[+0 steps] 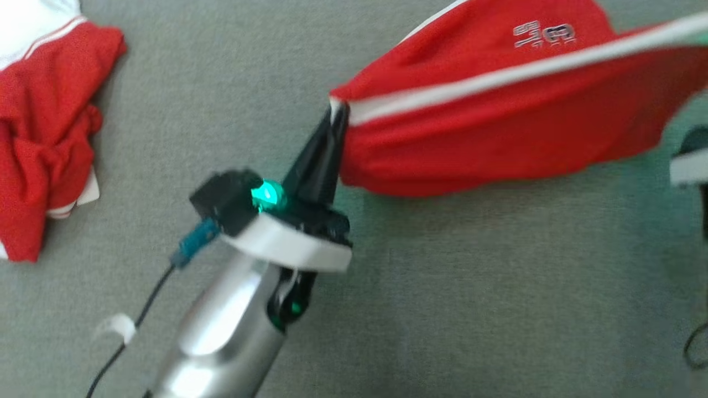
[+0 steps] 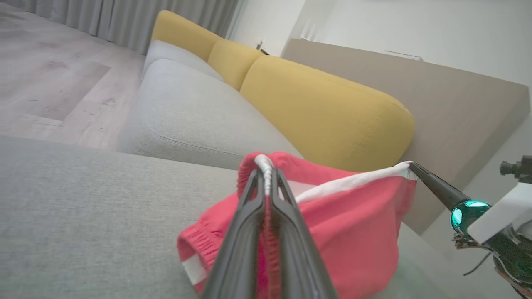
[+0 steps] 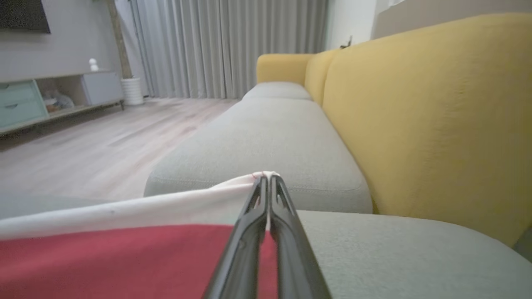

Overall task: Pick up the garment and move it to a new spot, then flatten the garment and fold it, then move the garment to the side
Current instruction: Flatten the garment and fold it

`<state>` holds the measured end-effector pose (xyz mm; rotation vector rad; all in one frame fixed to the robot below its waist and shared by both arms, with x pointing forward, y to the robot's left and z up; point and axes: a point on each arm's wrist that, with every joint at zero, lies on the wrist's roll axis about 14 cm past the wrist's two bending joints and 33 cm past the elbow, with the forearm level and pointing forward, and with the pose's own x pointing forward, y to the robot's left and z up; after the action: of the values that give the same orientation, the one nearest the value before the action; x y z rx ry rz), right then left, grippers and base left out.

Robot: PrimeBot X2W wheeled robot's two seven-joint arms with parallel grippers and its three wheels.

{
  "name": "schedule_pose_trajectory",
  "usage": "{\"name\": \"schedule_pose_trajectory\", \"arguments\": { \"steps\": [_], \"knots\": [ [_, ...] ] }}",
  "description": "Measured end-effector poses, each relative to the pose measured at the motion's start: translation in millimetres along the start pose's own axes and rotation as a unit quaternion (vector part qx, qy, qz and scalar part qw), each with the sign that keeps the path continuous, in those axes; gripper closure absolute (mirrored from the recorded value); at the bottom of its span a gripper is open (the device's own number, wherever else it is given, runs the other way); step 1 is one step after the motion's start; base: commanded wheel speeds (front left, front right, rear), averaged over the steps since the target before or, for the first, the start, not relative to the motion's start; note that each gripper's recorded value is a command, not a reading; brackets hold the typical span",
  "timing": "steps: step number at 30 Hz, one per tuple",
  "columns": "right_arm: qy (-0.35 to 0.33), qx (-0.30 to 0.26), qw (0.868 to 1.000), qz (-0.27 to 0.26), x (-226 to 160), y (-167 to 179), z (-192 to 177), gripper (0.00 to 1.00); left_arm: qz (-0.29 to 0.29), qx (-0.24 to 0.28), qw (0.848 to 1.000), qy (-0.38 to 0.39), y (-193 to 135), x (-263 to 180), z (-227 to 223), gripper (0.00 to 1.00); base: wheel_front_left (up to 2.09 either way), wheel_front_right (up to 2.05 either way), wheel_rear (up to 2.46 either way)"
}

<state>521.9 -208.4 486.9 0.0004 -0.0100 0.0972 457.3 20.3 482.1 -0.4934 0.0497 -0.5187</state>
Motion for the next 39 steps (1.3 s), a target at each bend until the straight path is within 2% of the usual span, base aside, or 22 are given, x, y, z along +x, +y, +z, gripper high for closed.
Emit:
{"name": "schedule_pose_trajectory", "arguments": {
  "steps": [5,16,18,19,20,21,25,30,33,36,38,39],
  "knots": [
    [0.063,-0.037,0.995,0.063,52.3,27.8,-33.4,1.00,0.053,-0.001,0.999,0.015,43.9,11.9,-5.8,1.00,0.00,0.00,0.00],
    [0.131,-0.091,0.980,0.121,117.3,58.8,-77.5,1.00,0.065,-0.010,0.997,0.041,66.9,36.4,-17.3,1.00,0.00,0.00,0.00],
    [0.144,-0.094,0.977,0.129,121.5,64.3,-87.6,1.00,0.072,-0.006,0.996,0.043,72.5,37.8,-18.3,0.89,0.00,0.00,0.00],
    [0.150,-0.094,0.975,0.132,122.5,66.3,-92.3,1.00,0.073,-0.004,0.996,0.043,74.1,38.3,-18.4,0.78,0.00,0.00,0.00],
    [0.152,-0.092,0.975,0.134,123.4,68.2,-95.7,0.57,0.078,-0.003,0.996,0.043,76.4,38.1,-18.4,0.31,0.00,0.00,0.00],
    [0.152,-0.088,0.975,0.135,124.0,69.5,-98.0,0.00,0.084,-0.001,0.996,0.044,78.6,37.3,-18.6,0.00,0.00,0.00,0.00],
    [0.148,-0.055,0.979,0.130,123.8,71.7,-100.3,0.00,0.102,0.010,0.994,0.030,83.9,35.1,-7.5,0.00,0.00,0.00,0.00],
    [0.156,-0.015,0.980,0.124,119.3,71.3,-96.7,0.00,0.131,0.063,0.989,-0.013,86.1,20.2,21.9,0.00,0.00,0.00,0.00],
    [0.204,-0.004,0.973,0.108,107.0,56.1,-113.5,0.00,0.154,0.093,0.983,-0.029,87.3,0.6,31.2,0.00,0.00,0.00,0.00],
    [0.269,0.003,0.959,0.088,88.8,38.5,-138.5,0.00,0.176,0.113,0.977,-0.037,88.3,-21.5,36.3,0.00,0.00,0.00,0.00],
    [0.292,0.013,0.953,0.085,84.0,36.9,-142.4,0.00,0.189,0.120,0.974,-0.038,88.7,-35.6,37.7,0.00,0.00,0.00,0.00],
    [0.301,0.021,0.950,0.084,83.3,38.1,-142.4,0.08,0.196,0.122,0.972,-0.038,89.0,-42.5,37.8,0.00,0.00,0.00,0.00]
  ]
}}
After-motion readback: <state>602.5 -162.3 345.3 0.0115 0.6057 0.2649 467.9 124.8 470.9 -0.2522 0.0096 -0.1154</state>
